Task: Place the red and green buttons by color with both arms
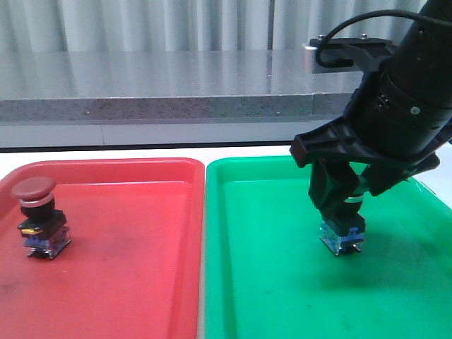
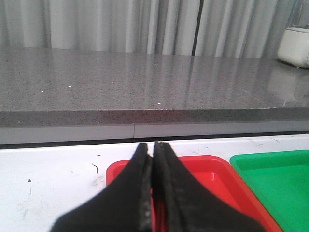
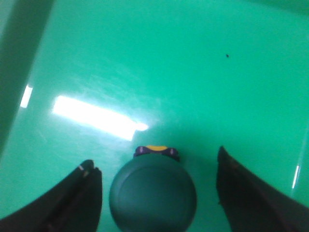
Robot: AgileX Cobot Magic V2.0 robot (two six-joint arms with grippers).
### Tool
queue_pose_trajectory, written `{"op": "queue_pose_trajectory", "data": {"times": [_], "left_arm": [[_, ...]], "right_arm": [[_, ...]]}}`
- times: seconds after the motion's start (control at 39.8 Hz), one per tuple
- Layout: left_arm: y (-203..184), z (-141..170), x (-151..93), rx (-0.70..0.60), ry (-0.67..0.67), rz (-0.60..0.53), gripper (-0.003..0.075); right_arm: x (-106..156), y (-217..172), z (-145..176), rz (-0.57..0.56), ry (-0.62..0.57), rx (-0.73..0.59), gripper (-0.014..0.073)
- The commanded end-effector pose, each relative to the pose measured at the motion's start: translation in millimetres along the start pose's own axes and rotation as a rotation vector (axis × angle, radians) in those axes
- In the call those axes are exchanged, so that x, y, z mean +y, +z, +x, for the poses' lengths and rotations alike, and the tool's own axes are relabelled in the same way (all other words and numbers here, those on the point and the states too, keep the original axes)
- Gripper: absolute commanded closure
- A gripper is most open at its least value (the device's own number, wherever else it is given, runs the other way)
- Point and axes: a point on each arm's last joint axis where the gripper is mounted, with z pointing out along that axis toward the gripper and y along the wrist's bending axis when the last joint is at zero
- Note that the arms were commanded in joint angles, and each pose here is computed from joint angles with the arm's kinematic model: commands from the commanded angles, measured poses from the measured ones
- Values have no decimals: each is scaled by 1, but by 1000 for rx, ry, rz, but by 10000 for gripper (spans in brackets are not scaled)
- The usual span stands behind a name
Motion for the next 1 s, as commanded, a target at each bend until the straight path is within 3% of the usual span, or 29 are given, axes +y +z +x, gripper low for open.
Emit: {"op": "queue_pose_trajectory", "data": {"times": [0.0, 0.15, 0.25, 0.4, 0.53, 0.73, 0.98], "left_arm": [[-6, -14, -2, -108, -14, 14, 740], [-6, -14, -2, -108, -14, 14, 740], [-6, -14, -2, -108, -14, 14, 740], [-6, -14, -2, -108, -14, 14, 740], [-6, -14, -2, -108, -14, 14, 740], [-6, -14, -2, -108, -14, 14, 740], [-6, -14, -2, -108, -14, 14, 740]], "right_arm": [[4, -27, -17, -42, 12, -130, -6], [4, -73, -32, -77, 20, -279, 1], [-4, -106, -44, -71, 38, -383, 95], [-33, -141, -50, 9, 84, -486, 435], [-53, -164, -39, 84, 102, -546, 671], [-63, -200, 8, 137, 68, -692, 664], [-63, -210, 91, 110, 52, -845, 664]]}}
